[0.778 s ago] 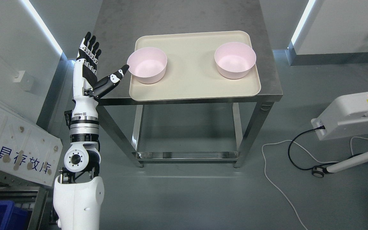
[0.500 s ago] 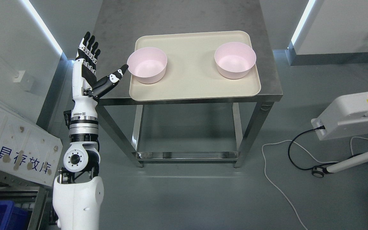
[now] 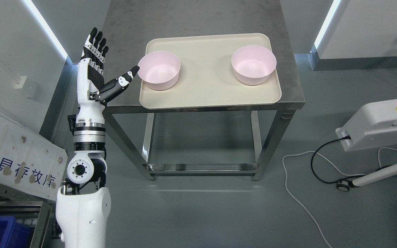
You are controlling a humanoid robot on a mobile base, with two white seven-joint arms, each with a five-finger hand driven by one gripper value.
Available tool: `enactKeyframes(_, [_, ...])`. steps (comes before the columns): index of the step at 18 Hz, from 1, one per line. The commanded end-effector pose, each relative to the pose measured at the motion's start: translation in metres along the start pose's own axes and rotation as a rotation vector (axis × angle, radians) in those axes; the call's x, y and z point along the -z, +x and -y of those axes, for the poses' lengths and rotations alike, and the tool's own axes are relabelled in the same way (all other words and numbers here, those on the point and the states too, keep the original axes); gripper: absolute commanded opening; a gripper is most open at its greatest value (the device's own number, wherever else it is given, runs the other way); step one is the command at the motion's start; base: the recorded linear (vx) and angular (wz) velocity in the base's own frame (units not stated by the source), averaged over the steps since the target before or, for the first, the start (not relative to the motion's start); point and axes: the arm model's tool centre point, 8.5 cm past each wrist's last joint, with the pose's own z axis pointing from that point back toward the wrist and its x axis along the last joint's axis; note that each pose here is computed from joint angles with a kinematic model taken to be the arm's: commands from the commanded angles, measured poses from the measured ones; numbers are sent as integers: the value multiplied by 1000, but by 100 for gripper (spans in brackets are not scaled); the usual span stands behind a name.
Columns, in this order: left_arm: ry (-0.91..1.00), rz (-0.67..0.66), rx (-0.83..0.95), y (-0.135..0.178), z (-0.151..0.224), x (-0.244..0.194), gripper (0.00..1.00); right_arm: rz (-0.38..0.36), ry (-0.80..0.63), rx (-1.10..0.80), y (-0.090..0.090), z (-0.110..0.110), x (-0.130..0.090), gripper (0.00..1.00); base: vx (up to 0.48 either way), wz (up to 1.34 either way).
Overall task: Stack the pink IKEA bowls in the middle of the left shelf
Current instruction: 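Raise the left hand and move it toward the nearer pink bowl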
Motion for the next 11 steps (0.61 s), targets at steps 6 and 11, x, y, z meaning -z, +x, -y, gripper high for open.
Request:
enactKeyframes(6, [-340,-321,233,-32,-25,114,97,4,-18,-4,2,11,-1,100,0,0])
enactKeyframes(11, [-392,-505,273,-80,-19,102,99,4,-18,-4,2,11,-1,100,0,0])
